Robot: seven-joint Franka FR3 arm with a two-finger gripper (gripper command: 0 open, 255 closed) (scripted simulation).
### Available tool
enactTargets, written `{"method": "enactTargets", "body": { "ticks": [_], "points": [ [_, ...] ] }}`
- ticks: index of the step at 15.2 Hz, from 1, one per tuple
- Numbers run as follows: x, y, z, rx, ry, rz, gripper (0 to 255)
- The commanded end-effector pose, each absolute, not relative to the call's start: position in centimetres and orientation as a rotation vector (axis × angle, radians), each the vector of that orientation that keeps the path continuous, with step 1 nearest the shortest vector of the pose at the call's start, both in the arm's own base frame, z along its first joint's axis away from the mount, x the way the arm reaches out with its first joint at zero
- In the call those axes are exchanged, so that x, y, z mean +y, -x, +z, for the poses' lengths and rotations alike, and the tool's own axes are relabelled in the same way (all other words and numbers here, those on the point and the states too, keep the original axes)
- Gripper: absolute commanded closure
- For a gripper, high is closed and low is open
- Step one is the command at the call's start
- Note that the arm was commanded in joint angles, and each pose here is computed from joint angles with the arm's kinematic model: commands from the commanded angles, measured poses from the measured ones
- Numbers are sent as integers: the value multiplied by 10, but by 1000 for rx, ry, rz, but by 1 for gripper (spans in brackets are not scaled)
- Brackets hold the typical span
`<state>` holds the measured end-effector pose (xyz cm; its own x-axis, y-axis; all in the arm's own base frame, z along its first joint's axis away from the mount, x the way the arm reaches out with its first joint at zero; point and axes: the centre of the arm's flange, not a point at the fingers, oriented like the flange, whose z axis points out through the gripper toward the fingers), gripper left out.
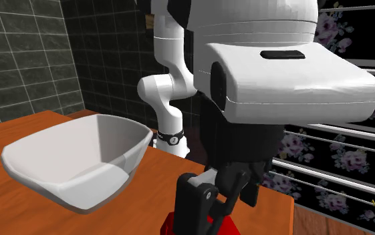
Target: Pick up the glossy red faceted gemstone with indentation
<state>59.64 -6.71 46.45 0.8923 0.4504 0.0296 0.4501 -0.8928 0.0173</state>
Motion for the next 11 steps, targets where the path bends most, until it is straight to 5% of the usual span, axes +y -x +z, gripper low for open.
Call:
{"method": "enactTargets", "body": {
  "ticks": [1, 7, 8, 11],
  "points": [
    [-67, -600, 454, 734, -3043, 55, 0],
    [-67, -600, 430, 734, -3043, 55, 0],
    [-67, -601, 429, 734, -3043, 55, 255],
    [-67, -602, 429, 734, -3043, 55, 255]
  ]
}}
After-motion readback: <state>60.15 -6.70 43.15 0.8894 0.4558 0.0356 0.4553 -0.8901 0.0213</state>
